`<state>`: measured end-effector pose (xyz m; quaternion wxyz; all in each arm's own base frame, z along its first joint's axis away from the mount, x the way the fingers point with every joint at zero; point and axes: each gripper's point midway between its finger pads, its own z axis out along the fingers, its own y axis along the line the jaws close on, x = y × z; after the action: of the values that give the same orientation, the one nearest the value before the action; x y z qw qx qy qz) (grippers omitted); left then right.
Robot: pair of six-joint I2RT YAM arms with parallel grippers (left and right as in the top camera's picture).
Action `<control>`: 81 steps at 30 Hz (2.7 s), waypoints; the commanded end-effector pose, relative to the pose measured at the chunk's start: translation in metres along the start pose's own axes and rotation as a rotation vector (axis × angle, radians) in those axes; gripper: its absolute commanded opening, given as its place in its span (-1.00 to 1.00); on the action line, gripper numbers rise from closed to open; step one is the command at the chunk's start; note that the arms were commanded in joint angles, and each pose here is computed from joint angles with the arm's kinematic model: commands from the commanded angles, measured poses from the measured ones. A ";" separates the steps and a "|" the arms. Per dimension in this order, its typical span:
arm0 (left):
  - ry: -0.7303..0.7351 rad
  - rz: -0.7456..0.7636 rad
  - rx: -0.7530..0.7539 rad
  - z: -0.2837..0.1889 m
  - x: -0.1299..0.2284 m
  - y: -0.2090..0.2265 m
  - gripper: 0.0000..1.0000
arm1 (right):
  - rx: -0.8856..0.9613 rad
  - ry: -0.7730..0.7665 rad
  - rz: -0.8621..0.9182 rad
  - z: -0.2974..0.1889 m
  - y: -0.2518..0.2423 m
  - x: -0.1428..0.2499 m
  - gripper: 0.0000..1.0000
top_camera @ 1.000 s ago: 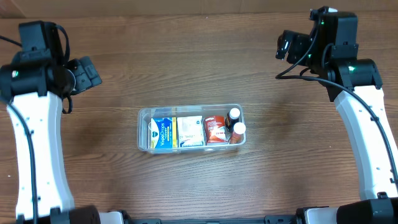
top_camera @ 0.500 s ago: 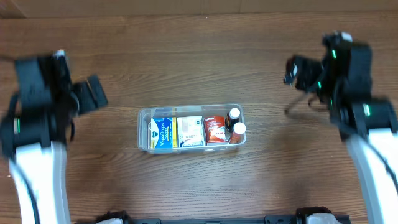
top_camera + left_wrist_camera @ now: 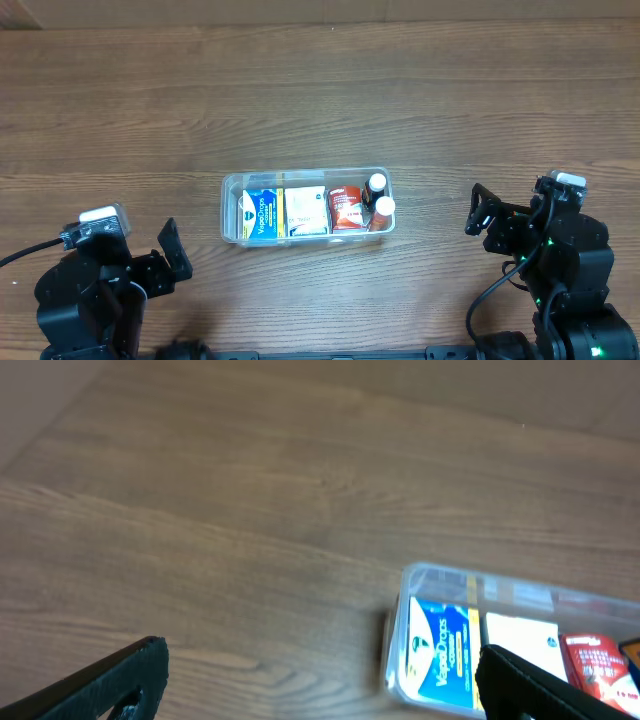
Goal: Pack container
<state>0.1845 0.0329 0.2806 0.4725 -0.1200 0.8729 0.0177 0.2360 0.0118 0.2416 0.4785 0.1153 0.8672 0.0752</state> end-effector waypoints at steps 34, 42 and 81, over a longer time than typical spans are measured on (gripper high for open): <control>0.110 0.026 0.007 0.000 0.029 0.000 0.99 | -0.155 -0.497 -0.129 0.012 -0.002 0.023 1.00; 0.110 0.026 0.007 0.000 0.029 0.000 1.00 | -0.194 -0.685 -0.160 0.022 0.001 0.022 1.00; 0.113 0.032 0.000 -0.001 0.030 0.001 1.00 | -0.170 -0.515 -0.267 0.046 -0.003 0.058 1.00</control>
<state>0.1689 0.0289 0.2574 0.4219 -0.1222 0.8983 0.0124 0.2451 0.0249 0.1715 0.6954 -0.0219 0.7165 0.0519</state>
